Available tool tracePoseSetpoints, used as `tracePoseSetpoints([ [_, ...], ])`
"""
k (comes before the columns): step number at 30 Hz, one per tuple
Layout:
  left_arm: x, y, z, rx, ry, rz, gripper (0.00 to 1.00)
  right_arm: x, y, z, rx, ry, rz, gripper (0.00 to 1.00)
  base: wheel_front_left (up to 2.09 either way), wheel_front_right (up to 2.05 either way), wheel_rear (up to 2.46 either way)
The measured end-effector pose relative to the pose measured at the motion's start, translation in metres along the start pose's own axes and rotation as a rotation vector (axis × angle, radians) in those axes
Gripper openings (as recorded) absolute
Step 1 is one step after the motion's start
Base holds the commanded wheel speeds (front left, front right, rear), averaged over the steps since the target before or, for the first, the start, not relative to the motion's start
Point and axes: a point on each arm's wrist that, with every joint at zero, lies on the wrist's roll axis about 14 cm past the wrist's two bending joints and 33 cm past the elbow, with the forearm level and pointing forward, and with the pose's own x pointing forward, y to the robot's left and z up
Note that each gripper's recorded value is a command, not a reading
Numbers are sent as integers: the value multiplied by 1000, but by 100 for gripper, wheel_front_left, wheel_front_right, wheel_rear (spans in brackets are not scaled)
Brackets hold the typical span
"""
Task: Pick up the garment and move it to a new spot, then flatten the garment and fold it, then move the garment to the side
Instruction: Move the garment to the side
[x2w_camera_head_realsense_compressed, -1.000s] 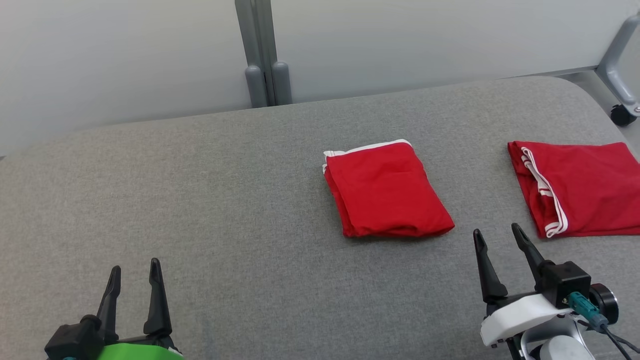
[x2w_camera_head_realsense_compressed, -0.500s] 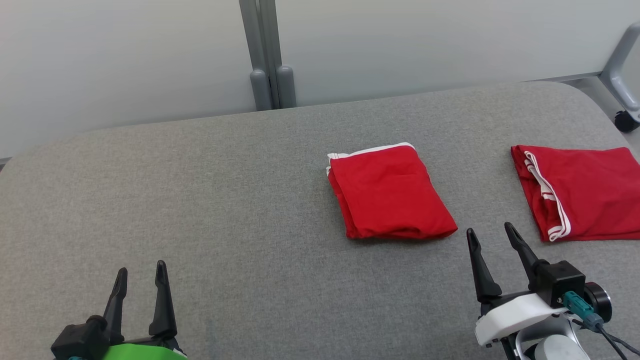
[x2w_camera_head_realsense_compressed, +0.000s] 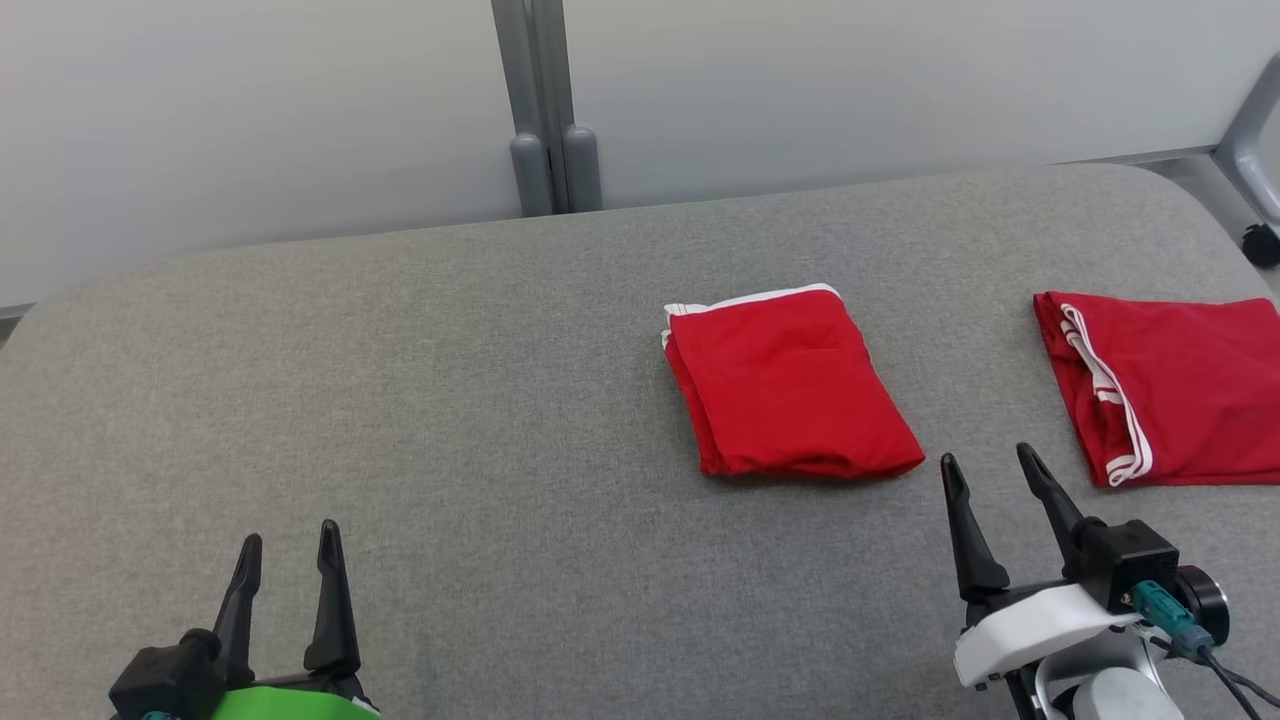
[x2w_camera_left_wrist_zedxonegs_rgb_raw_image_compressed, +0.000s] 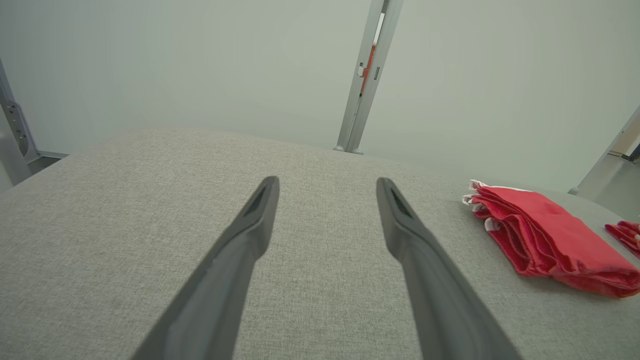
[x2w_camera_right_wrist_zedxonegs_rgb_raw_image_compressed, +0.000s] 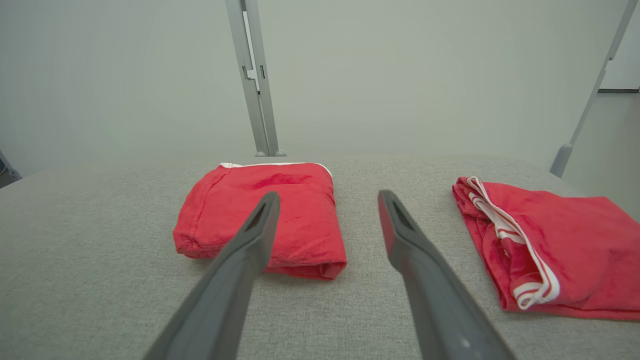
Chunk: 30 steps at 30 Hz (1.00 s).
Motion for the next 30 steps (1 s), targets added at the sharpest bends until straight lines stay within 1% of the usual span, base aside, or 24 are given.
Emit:
tracePoseSetpoints([
  [2,0,1,-1,0,2,2,100,3,-2,0,5,1,-7,100,0,0,0],
  [6,1,0,-5,0,14,-1,100,27,-6,11,-2,-23,2,100,0,0,0],
  [10,2,-3,-9,1,27,-8,100,62,-16,12,46,46,-16,100,0,0,0],
  [12,3,-5,-10,-1,31,-12,100,78,-20,7,73,118,-19,100,0,0,0],
  [15,4,-6,-13,-4,38,-16,100,96,-28,-16,105,285,-31,100,0,0,0],
  [17,4,-2,-14,-3,41,0,100,103,-28,-31,105,382,-25,100,0,0,0],
  [21,-1,12,-14,0,45,43,100,116,-20,-57,98,519,2,100,0,0,0],
  [24,-5,21,-16,0,52,74,100,114,-10,-85,83,636,30,100,0,0,0],
  [27,-6,26,-17,2,58,91,100,106,-3,-114,99,747,37,100,0,0,0],
  [30,-6,32,-19,5,64,110,100,107,3,-130,99,799,48,100,0,0,0],
])
